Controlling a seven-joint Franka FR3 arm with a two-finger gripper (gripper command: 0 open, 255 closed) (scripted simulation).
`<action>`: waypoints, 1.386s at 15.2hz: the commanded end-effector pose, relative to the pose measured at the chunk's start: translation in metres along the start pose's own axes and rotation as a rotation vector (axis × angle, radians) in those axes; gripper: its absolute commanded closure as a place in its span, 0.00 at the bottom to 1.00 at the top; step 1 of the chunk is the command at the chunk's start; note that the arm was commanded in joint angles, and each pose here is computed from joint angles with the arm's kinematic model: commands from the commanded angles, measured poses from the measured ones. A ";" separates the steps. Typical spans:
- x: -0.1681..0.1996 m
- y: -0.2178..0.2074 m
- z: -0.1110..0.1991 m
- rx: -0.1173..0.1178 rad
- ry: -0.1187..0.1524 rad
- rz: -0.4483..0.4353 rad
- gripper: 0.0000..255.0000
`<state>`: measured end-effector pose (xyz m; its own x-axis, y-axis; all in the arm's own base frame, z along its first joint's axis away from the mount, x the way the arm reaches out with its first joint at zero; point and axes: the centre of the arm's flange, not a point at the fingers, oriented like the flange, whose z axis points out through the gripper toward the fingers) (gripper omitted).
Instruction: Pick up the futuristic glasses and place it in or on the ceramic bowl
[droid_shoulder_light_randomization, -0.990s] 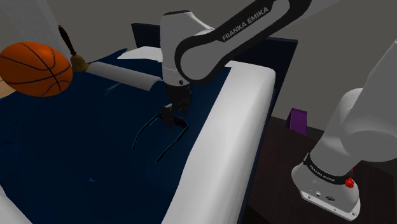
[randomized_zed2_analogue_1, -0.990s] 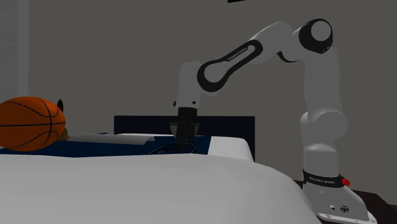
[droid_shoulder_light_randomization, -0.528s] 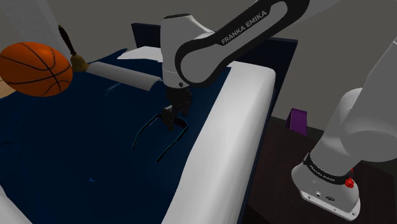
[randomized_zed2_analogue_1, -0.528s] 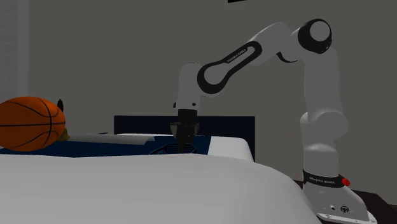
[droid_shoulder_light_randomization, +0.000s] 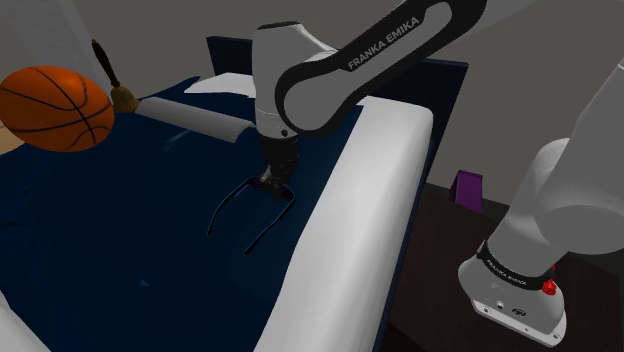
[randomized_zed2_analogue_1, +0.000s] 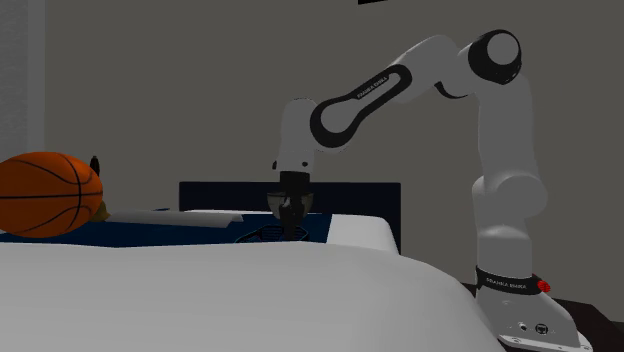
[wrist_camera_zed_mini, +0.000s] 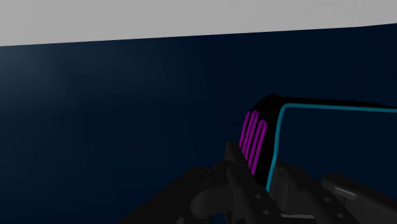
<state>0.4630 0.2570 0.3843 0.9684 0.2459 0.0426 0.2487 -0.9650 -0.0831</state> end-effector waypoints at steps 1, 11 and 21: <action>0.000 0.000 0.000 0.000 0.000 0.000 1.00; 0.002 -0.004 -0.042 0.000 0.000 0.000 1.00; 0.004 -0.008 -0.095 0.000 0.000 0.000 1.00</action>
<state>0.4629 0.2572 0.4734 0.9684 0.2457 0.0431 0.2485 -0.9651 -0.0831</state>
